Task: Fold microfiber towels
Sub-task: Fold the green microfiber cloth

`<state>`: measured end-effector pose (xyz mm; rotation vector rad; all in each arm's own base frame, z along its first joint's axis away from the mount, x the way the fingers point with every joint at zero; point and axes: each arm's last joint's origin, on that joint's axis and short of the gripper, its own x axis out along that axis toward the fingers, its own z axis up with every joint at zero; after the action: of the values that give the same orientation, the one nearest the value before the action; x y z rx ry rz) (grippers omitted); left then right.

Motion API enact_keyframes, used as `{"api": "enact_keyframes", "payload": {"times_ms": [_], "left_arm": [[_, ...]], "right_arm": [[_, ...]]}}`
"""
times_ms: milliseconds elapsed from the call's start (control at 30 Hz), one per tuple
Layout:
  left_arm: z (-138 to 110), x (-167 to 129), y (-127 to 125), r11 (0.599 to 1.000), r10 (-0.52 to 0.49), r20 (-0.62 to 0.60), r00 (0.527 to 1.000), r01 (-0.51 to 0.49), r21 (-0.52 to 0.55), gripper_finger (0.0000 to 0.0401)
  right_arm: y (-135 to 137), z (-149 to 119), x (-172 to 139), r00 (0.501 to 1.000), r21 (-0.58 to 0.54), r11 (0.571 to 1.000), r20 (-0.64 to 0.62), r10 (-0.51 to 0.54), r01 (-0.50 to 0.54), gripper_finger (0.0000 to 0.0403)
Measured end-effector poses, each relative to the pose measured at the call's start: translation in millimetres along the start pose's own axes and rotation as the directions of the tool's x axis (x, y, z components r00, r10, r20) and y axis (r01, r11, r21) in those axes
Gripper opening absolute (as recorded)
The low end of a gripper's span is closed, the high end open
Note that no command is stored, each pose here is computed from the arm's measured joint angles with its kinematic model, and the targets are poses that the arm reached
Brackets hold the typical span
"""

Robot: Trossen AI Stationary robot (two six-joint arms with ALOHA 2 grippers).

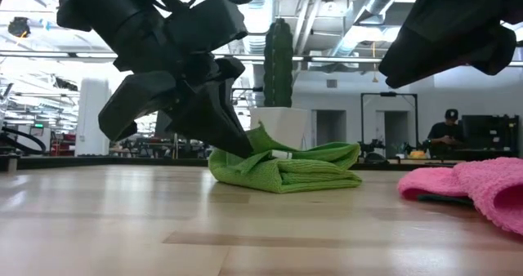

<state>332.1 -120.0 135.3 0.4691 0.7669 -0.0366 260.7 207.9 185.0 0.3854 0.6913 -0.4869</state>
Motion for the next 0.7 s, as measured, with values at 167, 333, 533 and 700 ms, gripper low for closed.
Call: {"api": "enact_keyframes", "payload": {"times_ms": [167, 333, 533, 700], "left_arm": [[2, -1, -4, 0.996, -0.087, 0.024, 0.996, 0.087, -0.023, 0.0016], [3, -3, -11, 0.988, -0.156, 0.039, 0.987, 0.155, 0.029, 0.0057], [2, -2, -6, 0.995, -0.099, 0.030, 0.995, 0.099, 0.024, 0.0134], [-1, 4, -6, 0.999, -0.035, 0.008, 0.999, 0.035, 0.024, 0.0174]], "right_arm": [[0, 0, 0, 1.000, 0.000, 1.000, 0.000, 0.000, 0.000, 0.0132], [0, 0, 0, 1.000, 0.000, 1.000, 0.000, 0.000, 0.000, 0.0132], [0, 0, 0, 1.000, 0.000, 1.000, 0.001, 0.001, -0.001, 0.0134], [0, 0, 0, 1.000, 0.003, 1.000, 0.001, 0.003, -0.003, 0.0133]]}}
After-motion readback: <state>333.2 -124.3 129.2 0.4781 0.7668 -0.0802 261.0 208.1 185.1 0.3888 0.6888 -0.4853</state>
